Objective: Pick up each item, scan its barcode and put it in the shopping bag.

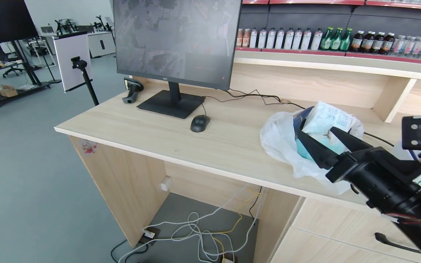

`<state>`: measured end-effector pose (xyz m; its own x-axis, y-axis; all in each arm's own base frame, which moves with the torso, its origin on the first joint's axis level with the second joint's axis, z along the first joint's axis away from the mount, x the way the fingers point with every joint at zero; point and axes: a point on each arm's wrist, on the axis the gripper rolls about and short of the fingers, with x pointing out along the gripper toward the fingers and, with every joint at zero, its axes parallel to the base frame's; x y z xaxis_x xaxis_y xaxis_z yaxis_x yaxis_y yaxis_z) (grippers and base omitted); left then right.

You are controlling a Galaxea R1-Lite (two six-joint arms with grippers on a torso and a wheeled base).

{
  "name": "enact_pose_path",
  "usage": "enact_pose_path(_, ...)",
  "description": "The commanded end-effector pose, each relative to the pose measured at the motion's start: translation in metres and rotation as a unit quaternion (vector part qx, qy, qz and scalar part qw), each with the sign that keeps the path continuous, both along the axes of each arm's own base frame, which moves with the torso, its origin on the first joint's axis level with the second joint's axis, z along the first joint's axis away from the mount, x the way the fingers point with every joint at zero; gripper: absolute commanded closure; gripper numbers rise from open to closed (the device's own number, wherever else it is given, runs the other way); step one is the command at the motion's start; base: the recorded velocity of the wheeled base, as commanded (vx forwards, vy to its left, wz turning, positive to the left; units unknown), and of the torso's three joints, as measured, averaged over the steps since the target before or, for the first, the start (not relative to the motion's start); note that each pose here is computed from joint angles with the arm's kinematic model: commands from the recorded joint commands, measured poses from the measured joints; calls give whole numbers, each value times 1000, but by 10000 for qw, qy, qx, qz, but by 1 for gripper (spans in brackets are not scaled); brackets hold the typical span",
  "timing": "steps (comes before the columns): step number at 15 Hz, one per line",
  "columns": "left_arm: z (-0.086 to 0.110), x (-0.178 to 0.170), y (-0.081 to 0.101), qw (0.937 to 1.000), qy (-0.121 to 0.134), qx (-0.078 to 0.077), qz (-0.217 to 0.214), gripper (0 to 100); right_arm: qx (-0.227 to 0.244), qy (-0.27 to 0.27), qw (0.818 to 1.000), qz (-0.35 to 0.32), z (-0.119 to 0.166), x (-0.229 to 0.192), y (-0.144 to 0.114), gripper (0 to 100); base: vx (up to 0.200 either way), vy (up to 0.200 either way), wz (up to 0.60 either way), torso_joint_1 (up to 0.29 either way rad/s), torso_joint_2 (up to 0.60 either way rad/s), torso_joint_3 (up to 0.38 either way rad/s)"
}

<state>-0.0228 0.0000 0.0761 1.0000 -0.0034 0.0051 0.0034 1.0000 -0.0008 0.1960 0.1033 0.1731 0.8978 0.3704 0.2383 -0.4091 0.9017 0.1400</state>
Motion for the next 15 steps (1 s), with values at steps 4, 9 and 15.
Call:
enact_pose_path(4,0,0,0,10000,-5,-3,2,0,84,-224,9997,-9,0,-86,-47,0,0,0,0,0,0,0)
enact_pose_path(9,0,0,0,10000,3,-3,2,0,-1085,863,9888,553,-41,-159,-82,0,0,0,0,0,0,0)
enact_pose_path(15,0,0,0,10000,3,-3,2,0,-1736,1111,9738,956,-88,-209,-108,0,0,0,0,0,0,0)
